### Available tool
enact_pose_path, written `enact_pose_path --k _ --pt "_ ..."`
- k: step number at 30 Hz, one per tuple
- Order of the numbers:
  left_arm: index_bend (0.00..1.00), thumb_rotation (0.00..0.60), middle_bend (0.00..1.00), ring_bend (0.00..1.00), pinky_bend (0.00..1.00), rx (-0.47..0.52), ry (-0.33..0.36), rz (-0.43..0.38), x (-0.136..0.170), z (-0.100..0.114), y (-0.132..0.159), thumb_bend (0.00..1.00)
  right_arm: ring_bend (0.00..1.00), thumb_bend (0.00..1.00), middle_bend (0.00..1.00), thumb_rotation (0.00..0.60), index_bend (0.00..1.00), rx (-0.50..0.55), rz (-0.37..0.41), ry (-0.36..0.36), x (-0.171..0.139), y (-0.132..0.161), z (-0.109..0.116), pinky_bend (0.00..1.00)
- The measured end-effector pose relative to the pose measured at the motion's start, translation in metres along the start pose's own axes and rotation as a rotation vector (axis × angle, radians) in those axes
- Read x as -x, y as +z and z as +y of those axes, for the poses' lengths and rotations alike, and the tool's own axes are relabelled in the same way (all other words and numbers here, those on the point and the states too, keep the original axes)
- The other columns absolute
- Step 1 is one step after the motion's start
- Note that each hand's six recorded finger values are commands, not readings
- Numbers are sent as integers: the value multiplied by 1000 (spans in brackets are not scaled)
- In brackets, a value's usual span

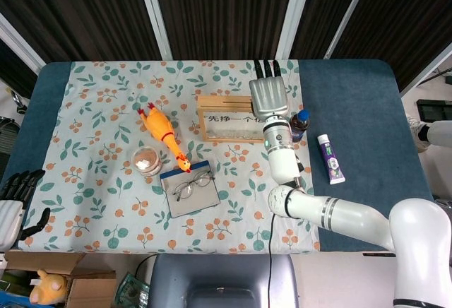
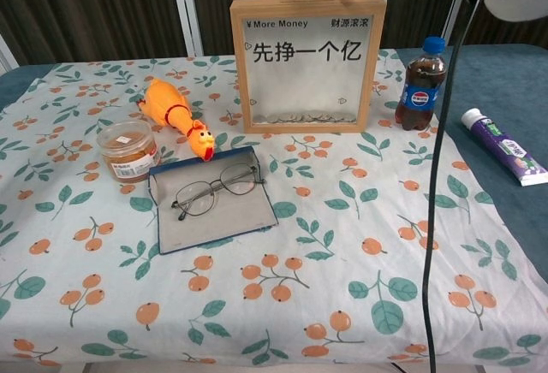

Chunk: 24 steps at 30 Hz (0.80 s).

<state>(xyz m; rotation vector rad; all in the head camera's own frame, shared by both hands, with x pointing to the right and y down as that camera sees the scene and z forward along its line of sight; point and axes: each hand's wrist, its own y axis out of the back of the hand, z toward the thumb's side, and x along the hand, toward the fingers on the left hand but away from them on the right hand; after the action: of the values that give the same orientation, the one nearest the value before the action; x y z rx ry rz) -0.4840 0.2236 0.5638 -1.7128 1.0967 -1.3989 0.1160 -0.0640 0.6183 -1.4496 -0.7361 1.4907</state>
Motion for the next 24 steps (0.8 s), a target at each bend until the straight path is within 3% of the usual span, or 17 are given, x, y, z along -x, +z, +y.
enact_pose_path --k 24 --pt "0 600 84 12 17 -2 11 17 1 2 -2 445 0 563 144 600 691 -37 14 -21 6 12 -13 0"
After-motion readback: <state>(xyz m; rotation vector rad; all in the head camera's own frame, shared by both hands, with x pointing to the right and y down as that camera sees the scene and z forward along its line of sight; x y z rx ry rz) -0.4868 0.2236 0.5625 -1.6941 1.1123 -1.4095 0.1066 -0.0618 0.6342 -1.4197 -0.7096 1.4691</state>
